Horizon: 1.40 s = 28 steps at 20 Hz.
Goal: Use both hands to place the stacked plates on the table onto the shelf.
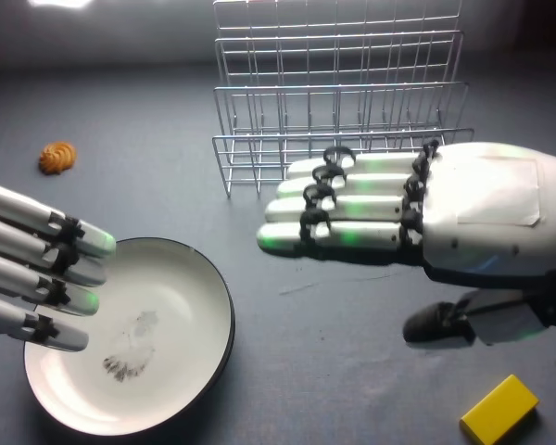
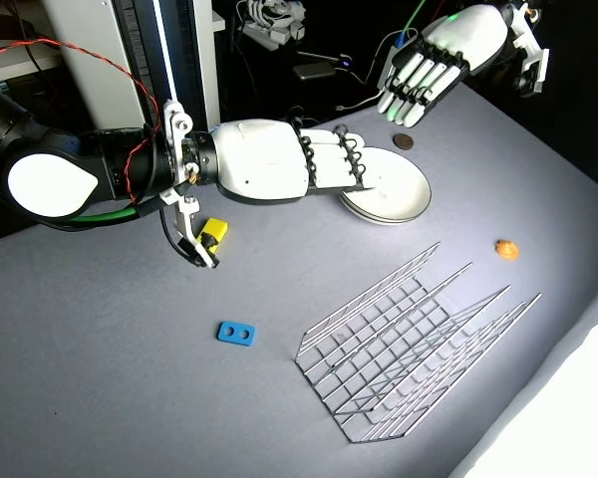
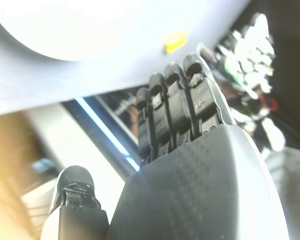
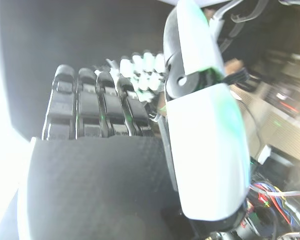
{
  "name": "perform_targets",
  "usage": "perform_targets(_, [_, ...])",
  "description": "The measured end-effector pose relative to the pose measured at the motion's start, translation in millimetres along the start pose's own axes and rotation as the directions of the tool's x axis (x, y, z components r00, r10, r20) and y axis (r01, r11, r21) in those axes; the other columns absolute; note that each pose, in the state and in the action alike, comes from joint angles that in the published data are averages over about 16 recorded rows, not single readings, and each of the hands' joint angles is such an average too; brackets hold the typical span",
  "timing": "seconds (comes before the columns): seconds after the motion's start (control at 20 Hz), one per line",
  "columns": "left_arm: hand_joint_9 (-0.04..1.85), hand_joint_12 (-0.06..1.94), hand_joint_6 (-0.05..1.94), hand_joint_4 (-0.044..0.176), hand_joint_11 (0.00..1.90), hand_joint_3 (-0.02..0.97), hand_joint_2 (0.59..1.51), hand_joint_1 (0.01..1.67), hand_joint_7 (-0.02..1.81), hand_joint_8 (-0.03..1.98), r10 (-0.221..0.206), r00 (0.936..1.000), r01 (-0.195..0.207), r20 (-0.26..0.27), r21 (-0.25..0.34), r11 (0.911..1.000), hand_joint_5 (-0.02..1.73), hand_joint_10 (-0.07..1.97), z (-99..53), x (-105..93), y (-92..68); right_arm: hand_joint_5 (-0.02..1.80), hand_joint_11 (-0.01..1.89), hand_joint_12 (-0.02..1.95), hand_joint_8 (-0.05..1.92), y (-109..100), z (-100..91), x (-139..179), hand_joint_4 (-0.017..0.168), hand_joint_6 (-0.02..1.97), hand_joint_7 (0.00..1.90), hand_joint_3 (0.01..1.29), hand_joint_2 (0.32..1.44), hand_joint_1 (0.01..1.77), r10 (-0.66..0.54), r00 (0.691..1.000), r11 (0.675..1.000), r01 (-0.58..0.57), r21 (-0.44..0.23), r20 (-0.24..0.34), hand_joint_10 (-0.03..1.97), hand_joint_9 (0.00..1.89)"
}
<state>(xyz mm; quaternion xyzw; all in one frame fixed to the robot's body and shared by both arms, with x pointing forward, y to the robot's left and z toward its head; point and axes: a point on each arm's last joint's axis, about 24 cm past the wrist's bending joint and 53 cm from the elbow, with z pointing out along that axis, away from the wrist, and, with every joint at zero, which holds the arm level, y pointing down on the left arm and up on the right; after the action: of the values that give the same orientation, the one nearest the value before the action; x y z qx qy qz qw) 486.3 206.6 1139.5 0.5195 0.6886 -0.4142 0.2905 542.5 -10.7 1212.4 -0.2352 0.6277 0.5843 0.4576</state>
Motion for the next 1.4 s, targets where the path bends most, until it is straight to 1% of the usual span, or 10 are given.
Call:
perform_targets(0.1, [0.24, 0.07, 0.02, 0.008, 0.15, 0.004, 1.123, 0.02, 0.29, 0.02, -0.009, 0.9992, 0.008, -0.040, -0.020, 0.9998, 0.28, 0.00, 2.8, 11.6, 3.5, 0.02, 0.02, 0.00, -0.01, 1, -0.7, 2, -0.001, 0.01, 0.02, 0.02, 1.02, 1.20, 0.005, 1.000, 1.000, -0.005, -0.008, -0.010, 0.01, 0.02])
perform_targets(0.25, [0.23, 0.06, 0.02, 0.007, 0.14, 0.004, 1.125, 0.02, 0.27, 0.02, -0.030, 0.9949, 0.025, -0.097, -0.054, 0.9982, 0.27, 0.00, 6.4, 29.7, 8.8, 0.02, 0.02, 0.00, -0.01, 3, -1.8, 6, -0.001, 0.01, 0.02, 0.02, 1.02, 1.19, 0.011, 1.000, 1.000, -0.012, -0.022, -0.029, 0.01, 0.02])
perform_targets(0.45, [0.21, 0.05, 0.02, 0.006, 0.13, 0.004, 1.127, 0.02, 0.25, 0.02, -0.069, 0.9851, 0.052, -0.158, -0.109, 0.9927, 0.25, 0.00, 9.5, 52.3, 17.1, 0.02, 0.02, 0.00, -0.01, 3, -3.3, 9, -0.002, 0.01, 0.02, 0.02, 1.01, 1.19, 0.010, 0.999, 0.999, -0.012, -0.032, -0.044, 0.01, 0.02])
perform_targets(0.6, [0.20, 0.05, 0.02, 0.005, 0.13, 0.004, 1.129, 0.02, 0.24, 0.02, -0.100, 0.9771, 0.071, -0.188, -0.151, 0.9859, 0.24, 0.00, 11.5, 66.1, 23.8, 0.02, 0.02, 0.00, -0.01, 4, -3.7, 12, -0.002, 0.01, 0.02, 0.02, 1.02, 1.19, -0.003, 0.999, 0.999, 0.001, -0.040, -0.054, 0.01, 0.02])
perform_targets(0.8, [0.21, 0.05, 0.02, 0.003, 0.14, 0.004, 1.131, 0.02, 0.25, 0.02, -0.141, 0.9662, 0.096, -0.216, -0.208, 0.9734, 0.25, 0.00, 10.9, 82.0, 33.8, 0.02, 0.02, 0.00, -0.01, 5, -3.5, 16, -0.002, 0.01, 0.02, 0.02, 1.02, 1.19, -0.027, 0.997, 0.999, 0.025, -0.044, -0.066, 0.01, 0.02])
perform_targets(1.05, [0.21, 0.05, 0.01, 0.001, 0.15, 0.004, 1.132, 0.02, 0.25, 0.01, -0.186, 0.9550, 0.120, -0.231, -0.275, 0.9539, 0.25, 0.00, 7.6, 96.2, 47.2, 0.02, 0.02, 0.00, -0.01, 0, -1.1, 22, -0.002, 0.01, 0.02, 0.02, 1.02, 1.18, -0.053, 0.995, 0.998, 0.051, -0.028, -0.081, 0.01, 0.02])
perform_targets(1.15, [0.20, 0.04, 0.00, -0.001, 0.14, 0.004, 1.132, 0.02, 0.25, 0.01, -0.203, 0.9520, 0.130, -0.230, -0.296, 0.9464, 0.25, 0.00, 7.2, 99.8, 51.1, 0.02, 0.02, 0.00, -0.01, -3, 0.7, 24, -0.002, 0.01, 0.02, 0.02, 1.02, 1.18, -0.062, 0.994, 0.998, 0.061, -0.020, -0.086, 0.01, 0.02])
perform_targets(1.25, [0.20, 0.04, 0.00, -0.002, 0.14, 0.004, 1.133, 0.02, 0.25, 0.01, -0.217, 0.9494, 0.141, -0.227, -0.308, 0.9407, 0.25, 0.00, 8.3, 102.7, 52.9, 0.02, 0.02, 0.00, -0.01, -6, 3.1, 27, -0.001, 0.01, 0.02, 0.02, 1.02, 1.17, -0.071, 0.993, 0.997, 0.070, -0.011, -0.089, 0.01, 0.02])
perform_targets(1.4, [0.20, 0.04, 0.01, -0.002, 0.13, 0.004, 1.132, 0.02, 0.25, 0.01, -0.234, 0.9462, 0.158, -0.224, -0.311, 0.9371, 0.25, 0.01, 11.9, 105.8, 51.1, 0.02, 0.02, 0.00, -0.01, -10, 7.5, 30, -0.001, 0.01, 0.02, 0.02, 1.02, 1.16, -0.081, 0.992, 0.997, 0.082, 0.005, -0.092, 0.01, 0.02])
